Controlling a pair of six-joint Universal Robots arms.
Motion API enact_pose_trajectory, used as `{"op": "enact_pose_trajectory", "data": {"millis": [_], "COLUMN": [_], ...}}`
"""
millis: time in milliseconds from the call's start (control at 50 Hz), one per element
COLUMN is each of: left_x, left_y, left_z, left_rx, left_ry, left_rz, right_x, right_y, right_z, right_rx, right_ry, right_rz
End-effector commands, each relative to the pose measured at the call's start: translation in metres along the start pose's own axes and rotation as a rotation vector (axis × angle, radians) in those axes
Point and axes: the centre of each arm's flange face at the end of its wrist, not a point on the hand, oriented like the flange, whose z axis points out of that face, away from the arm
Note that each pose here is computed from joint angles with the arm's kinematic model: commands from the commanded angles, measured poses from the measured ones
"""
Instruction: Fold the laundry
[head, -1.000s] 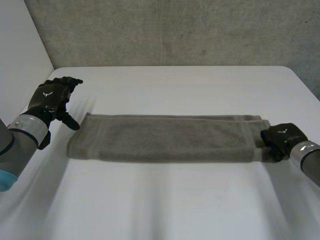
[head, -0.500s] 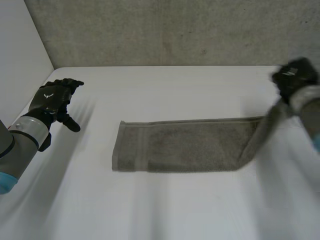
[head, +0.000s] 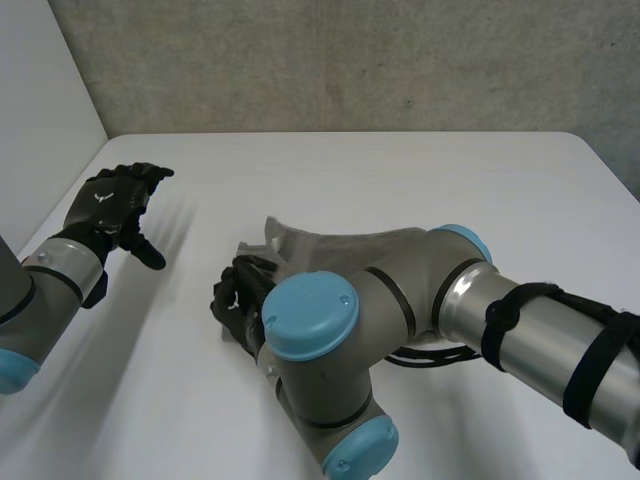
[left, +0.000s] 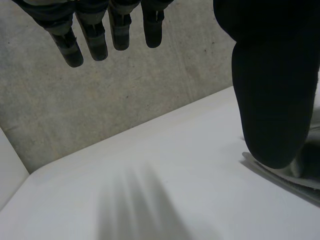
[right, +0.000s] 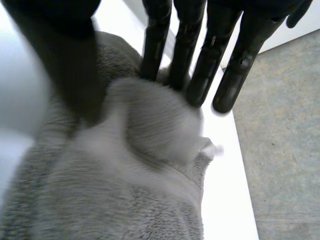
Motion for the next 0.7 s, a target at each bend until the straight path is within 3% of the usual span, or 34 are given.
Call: {"op": "enact_pose_trajectory", "data": {"millis": [20, 40, 80, 140, 180, 240, 420, 520, 700], "left_x": [0.001, 0.001, 0.002, 0.003, 0.005, 0.013, 0.044, 0.078, 0.092], "left_y": [0.002, 0.002, 0.002, 0.001, 0.001, 0.002, 0.002, 0.003, 0.008], "left_z": [0.000, 0.000, 0.000, -0.001, -0.002, -0.005, -0.010, -0.011, -0.015], "left_rx": [-0.006, -0.006, -0.005, -0.004, -0.006, -0.009, -0.007, -0.001, -0.013], "left_ry": [0.004, 0.004, 0.005, 0.008, 0.011, 0.034, 0.114, 0.196, 0.168], "left_rz": [-0.001, -0.001, -0.001, -0.002, -0.002, 0.000, 0.008, 0.019, 0.050], "right_x": [0.043, 0.043, 0.075, 0.091, 0.111, 0.113, 0.105, 0.100, 0.086], "right_y": [-0.019, -0.019, -0.013, -0.002, 0.014, 0.036, 0.101, 0.127, 0.158], "right_z": [-0.015, -0.015, -0.027, -0.033, -0.049, -0.065, -0.095, -0.100, -0.093], "right_rx": [0.038, 0.038, 0.027, 0.009, -0.024, -0.088, -0.243, -0.285, -0.318], "right_ry": [0.086, 0.087, 0.139, 0.169, 0.203, 0.169, 0.097, 0.119, 0.152], "right_rz": [0.117, 0.117, 0.287, 0.383, 0.533, 0.614, 0.713, 0.741, 0.724]}}
